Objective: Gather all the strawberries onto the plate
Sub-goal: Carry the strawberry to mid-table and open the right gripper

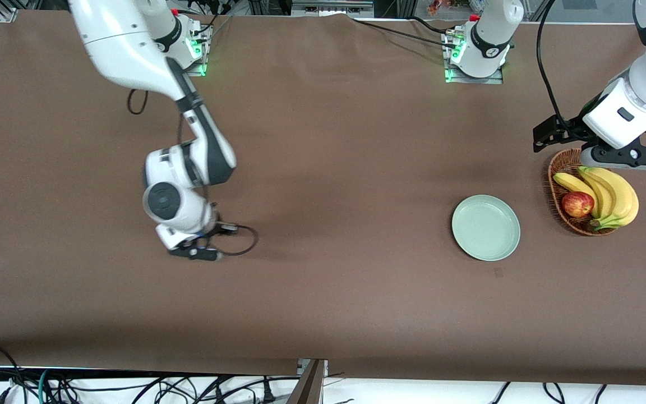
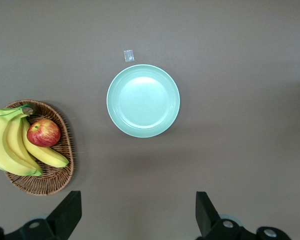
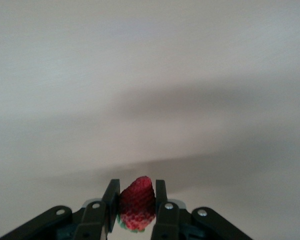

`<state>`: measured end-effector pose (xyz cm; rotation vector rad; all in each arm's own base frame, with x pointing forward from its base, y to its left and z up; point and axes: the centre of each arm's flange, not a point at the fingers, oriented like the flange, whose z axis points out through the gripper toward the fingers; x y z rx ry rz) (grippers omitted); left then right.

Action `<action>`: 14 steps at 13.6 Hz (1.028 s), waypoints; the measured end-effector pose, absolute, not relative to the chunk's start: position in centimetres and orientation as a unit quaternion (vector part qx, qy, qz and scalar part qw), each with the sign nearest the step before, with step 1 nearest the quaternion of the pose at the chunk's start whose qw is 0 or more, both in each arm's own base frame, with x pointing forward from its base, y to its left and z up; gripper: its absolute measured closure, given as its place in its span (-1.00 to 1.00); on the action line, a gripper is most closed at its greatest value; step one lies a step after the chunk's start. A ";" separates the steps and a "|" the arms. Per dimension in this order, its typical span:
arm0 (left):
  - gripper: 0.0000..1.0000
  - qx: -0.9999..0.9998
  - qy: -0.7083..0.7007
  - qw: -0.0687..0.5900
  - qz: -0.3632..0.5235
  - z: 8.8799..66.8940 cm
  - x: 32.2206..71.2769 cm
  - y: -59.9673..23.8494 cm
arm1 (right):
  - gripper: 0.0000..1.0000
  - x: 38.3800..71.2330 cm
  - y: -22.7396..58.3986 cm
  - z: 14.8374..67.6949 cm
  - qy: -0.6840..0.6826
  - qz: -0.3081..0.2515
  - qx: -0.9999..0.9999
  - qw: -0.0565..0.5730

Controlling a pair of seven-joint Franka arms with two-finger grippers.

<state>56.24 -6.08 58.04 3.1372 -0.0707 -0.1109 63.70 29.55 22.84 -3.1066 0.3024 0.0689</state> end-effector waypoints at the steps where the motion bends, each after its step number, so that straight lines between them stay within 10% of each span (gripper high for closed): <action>1: -1.00 0.999 -0.023 0.001 -0.035 58.0 56.2 -6.1 | 0.34 62.5 33.7 23.0 0.119 0.019 -0.993 0.018; 7: -1.00 0.999 -0.023 0.001 -0.035 58.0 56.2 -6.1 | 0.34 55.0 52.5 21.3 0.173 -0.018 -0.974 0.145; 14: -1.00 0.999 -0.023 0.001 -0.035 58.0 56.2 -6.1 | 0.24 46.1 60.6 17.7 0.142 -0.013 -0.977 0.155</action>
